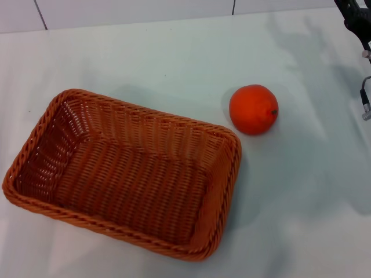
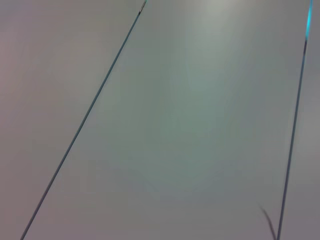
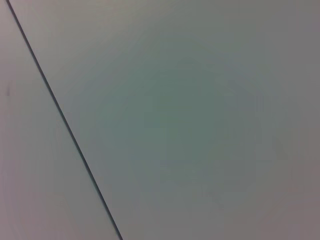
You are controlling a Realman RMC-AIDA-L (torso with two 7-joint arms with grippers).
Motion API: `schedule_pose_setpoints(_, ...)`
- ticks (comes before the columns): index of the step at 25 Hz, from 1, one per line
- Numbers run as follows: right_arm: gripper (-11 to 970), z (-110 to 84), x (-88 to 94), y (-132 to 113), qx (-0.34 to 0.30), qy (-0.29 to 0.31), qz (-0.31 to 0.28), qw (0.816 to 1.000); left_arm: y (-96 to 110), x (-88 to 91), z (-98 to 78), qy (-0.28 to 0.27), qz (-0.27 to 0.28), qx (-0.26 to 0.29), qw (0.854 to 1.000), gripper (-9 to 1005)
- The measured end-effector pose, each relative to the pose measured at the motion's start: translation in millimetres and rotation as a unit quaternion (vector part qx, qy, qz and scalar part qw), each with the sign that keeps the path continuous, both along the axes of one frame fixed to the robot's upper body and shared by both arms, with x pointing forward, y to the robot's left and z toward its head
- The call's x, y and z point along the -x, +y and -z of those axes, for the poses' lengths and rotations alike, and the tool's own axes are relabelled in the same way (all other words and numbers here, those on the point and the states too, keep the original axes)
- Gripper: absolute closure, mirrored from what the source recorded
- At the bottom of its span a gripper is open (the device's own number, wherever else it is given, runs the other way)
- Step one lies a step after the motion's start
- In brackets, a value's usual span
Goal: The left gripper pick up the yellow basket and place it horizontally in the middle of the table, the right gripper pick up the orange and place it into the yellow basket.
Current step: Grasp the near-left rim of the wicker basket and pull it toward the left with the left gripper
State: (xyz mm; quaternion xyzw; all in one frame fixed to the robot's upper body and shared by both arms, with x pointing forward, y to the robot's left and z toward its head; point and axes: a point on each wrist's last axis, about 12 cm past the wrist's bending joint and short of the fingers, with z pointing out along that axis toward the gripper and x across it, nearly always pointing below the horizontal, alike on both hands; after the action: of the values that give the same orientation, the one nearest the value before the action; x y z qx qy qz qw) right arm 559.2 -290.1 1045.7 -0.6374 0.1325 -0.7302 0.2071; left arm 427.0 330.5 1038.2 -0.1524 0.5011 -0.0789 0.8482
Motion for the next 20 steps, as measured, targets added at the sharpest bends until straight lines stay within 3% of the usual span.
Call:
schedule_pose_setpoints(12,30,-1.1,-1.8,-0.6,0.002,0.000,-0.001,1.000,0.6,-3.9,-0.5,0.000,0.018,0.016,1.000,341)
schedule_pose_setpoints(16,30,-1.8,-2.9,-0.6,0.003,-0.001,-0.002,1.000,14.2,-11.5,-10.5,-0.010,0.096,0.037,0.995,341)
schedule_pose_setpoints(20,29,-2.3,-3.4,-0.4,0.004,-0.001,-0.003,1.000,37.3,-25.6,-36.3,-0.003,0.225,0.019,0.974,341)
